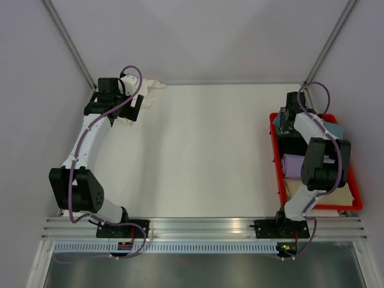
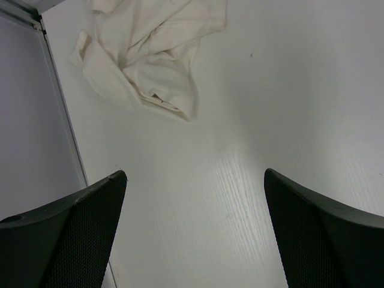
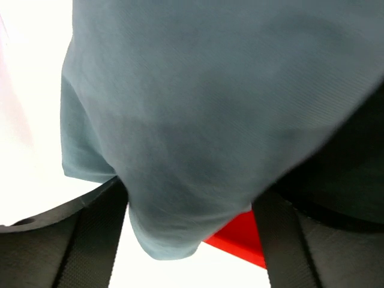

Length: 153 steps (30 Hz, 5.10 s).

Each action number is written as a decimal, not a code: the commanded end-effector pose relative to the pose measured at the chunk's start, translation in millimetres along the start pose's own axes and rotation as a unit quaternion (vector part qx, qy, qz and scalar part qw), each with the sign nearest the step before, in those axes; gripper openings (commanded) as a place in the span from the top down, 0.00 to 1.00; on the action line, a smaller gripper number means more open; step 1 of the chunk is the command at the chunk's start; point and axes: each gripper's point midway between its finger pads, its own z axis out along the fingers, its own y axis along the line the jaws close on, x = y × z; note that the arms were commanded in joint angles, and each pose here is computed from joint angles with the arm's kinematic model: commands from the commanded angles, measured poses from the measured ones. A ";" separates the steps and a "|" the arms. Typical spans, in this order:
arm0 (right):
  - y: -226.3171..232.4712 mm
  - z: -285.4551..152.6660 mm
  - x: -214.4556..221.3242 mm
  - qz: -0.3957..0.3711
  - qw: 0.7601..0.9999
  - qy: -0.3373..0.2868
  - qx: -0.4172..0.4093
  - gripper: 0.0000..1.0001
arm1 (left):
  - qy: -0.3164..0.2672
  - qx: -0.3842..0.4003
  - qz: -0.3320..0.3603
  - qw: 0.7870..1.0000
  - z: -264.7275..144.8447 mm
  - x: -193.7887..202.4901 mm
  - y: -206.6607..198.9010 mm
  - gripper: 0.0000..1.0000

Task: Roll the t-shirts
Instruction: Place the rolled tshirt into the container

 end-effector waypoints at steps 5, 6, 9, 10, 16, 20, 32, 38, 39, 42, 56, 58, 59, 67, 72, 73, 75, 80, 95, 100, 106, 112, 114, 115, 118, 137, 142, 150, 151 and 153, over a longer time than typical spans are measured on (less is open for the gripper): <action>3.7 6.4 -4.2 -0.024 1.000 -0.013 0.001 0.38 | -0.040 -0.014 0.016 0.999 -9.8 -27.6 10.3 0.00; 2.1 4.6 -3.7 -0.029 1.000 -0.010 0.003 0.42 | -0.039 -0.014 0.017 0.999 -10.1 -27.4 10.6 0.00; -8.9 -4.0 2.1 -0.057 0.998 0.016 0.019 0.53 | -0.040 -0.019 0.021 0.999 -8.7 -30.3 13.5 0.00; -9.5 -8.8 1.3 -0.078 0.997 0.019 0.015 0.58 | -0.042 -0.020 0.022 0.999 -8.1 -32.9 14.5 0.00; -51.6 -30.1 1.4 -0.191 0.978 0.058 0.058 0.66 | -0.047 -0.016 0.023 0.999 -5.4 -39.4 14.9 0.00; -73.9 -36.2 5.3 -0.255 0.960 0.094 0.059 0.66 | -0.048 -0.016 0.030 0.998 -3.2 -42.7 15.9 0.00; -70.2 -35.3 17.8 -0.335 0.930 0.143 0.044 0.25 | -0.046 -0.016 0.039 0.998 1.5 -40.2 16.5 0.00; -59.5 -70.2 -10.6 -0.342 0.934 0.098 0.034 0.09 | -0.048 -0.017 0.042 0.998 4.7 -43.0 16.9 0.00; -56.9 -77.6 -16.1 -0.342 0.935 0.089 0.030 0.04 | -0.049 -0.017 0.043 0.998 5.0 -44.9 17.8 0.00; -51.7 -105.9 -48.1 -0.347 0.937 0.028 0.030 0.02 | -0.051 -0.019 0.045 0.998 6.0 -47.1 19.5 0.00; -103.3 -107.3 -174.8 -0.171 0.980 -0.085 0.059 1.00 | -0.063 -0.004 0.035 0.997 3.9 -54.3 14.2 0.00; -98.3 -88.3 -178.9 -0.162 0.983 -0.075 0.044 1.00 | -0.065 -0.004 0.034 0.997 1.2 -54.3 13.9 0.00; -100.2 -76.7 -179.4 -0.165 0.982 -0.069 0.053 1.00 | -0.065 -0.004 0.034 0.997 -0.1 -53.8 13.7 0.00; -90.0 -42.1 -192.5 -0.179 0.978 -0.090 0.056 1.00 | -0.055 -0.014 0.047 0.997 -3.9 -42.9 15.3 0.00; -84.2 -22.7 -198.5 -0.193 0.974 -0.108 0.056 1.00 | -0.037 -0.024 0.044 0.998 -9.6 -31.0 16.8 0.00; -81.2 -18.9 -196.9 -0.198 0.973 -0.109 0.051 1.00 | -0.033 -0.026 0.042 0.998 -9.9 -28.2 17.1 0.00; -75.7 -9.6 -198.9 -0.203 0.970 -0.125 0.051 1.00 | -0.026 -0.028 0.043 0.998 -11.4 -24.1 17.1 0.00; -63.7 14.3 -191.3 -0.203 0.969 -0.130 0.048 1.00 | -0.018 -0.034 0.049 0.998 -9.4 -20.3 19.5 0.00; -41.3 27.5 -214.5 -0.233 0.948 -0.214 0.033 1.00 | -0.012 -0.043 0.059 0.997 -4.2 -23.0 25.1 0.00; -39.8 30.3 -216.3 -0.225 0.946 -0.233 0.014 1.00 | -0.017 -0.057 0.075 0.995 -8.1 -30.2 32.7 0.00; -53.6 40.7 -209.9 -0.238 0.948 -0.205 0.052 1.00 | -0.022 -0.071 0.083 0.994 -13.9 -36.9 40.4 0.00; -54.1 15.1 -203.6 -0.225 0.958 -0.157 0.088 0.98 | -0.038 -0.072 0.076 0.994 -18.5 -48.9 42.2 0.00; -51.1 -8.5 -197.3 -0.208 0.964 -0.150 0.067 0.84 | -0.044 -0.070 0.075 0.994 -20.4 -53.0 42.2 0.00; -50.6 -16.9 -192.2 -0.193 0.968 -0.148 0.060 0.76 | -0.048 -0.071 0.074 0.994 -21.9 -55.5 42.9 0.00; -47.2 -42.8 -176.2 -0.148 0.979 -0.136 0.028 0.40 | -0.060 -0.073 0.082 0.992 -29.4 -63.6 44.7 0.00; -39.7 11.6 -188.2 0.019 0.979 -0.176 0.100 0.02 | -0.108 -0.062 0.091 0.988 -61.6 -83.5 38.0 0.00; -35.7 39.4 -179.4 0.000 0.983 -0.154 0.103 0.02 | -0.105 -0.071 0.097 0.987 -64.9 -82.2 40.8 0.00; -23.9 37.6 -185.7 -0.063 0.982 -0.174 0.043 0.35 | -0.102 -0.074 0.099 0.987 -63.8 -81.2 42.0 0.00; -22.3 37.6 -184.2 -0.071 0.982 -0.172 0.035 0.38 | -0.101 -0.073 0.099 0.987 -62.5 -80.8 41.6 0.00; -14.2 35.6 -184.1 -0.082 0.981 -0.175 0.009 0.46 | -0.102 -0.071 0.100 0.987 -61.8 -81.8 40.6 0.00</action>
